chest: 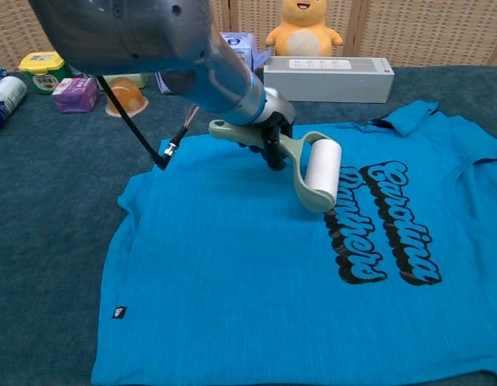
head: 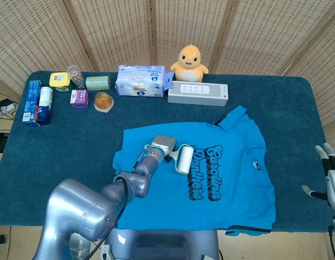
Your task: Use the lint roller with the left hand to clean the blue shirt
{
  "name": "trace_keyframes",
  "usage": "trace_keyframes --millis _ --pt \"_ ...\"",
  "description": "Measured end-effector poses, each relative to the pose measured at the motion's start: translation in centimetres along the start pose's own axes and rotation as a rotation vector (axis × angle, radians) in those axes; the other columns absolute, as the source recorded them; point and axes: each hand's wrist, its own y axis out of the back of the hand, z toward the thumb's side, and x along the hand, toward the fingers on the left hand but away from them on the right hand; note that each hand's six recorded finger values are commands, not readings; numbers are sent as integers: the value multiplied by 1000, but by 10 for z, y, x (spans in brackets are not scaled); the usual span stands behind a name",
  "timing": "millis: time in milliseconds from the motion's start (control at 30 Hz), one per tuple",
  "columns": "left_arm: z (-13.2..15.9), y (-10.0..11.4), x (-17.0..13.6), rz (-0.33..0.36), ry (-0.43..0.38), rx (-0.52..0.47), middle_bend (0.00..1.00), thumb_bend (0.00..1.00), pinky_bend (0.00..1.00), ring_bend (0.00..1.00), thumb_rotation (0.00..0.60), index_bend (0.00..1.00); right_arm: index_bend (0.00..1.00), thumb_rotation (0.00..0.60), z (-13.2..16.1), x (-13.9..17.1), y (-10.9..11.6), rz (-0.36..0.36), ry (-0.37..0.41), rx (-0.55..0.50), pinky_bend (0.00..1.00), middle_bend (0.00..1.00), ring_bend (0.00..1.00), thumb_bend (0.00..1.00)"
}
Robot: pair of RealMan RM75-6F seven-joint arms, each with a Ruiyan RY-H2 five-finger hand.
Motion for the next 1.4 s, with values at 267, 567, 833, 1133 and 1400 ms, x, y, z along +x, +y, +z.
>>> trace_keyframes --millis 267,567,833,1133,1400 --pt "26 -2 1 -11 -2 41 1000 748 1000 920 600 1000 15 600 -3 0 4 -8 -4 -11 0 0 0 0" --pt "34 -10 8 -45 23 67 1000 748 1000 920 600 1000 15 600 -2 1 7 -14 1 -16 0 0 0 0" --pt "28 -15 13 -66 48 111 1000 748 1000 920 600 1000 15 600 -2 1 7 -12 0 -13 0 0 0 0" --pt "5 -16 10 -95 99 150 1000 747 1000 920 600 1000 15 600 -2 1 5 -8 0 -8 0 0 0 0" --pt "-19 -14 7 -124 149 153 1000 747 1000 920 600 1000 16 600 -2 1 4 -9 -2 -5 0 0 0 0"
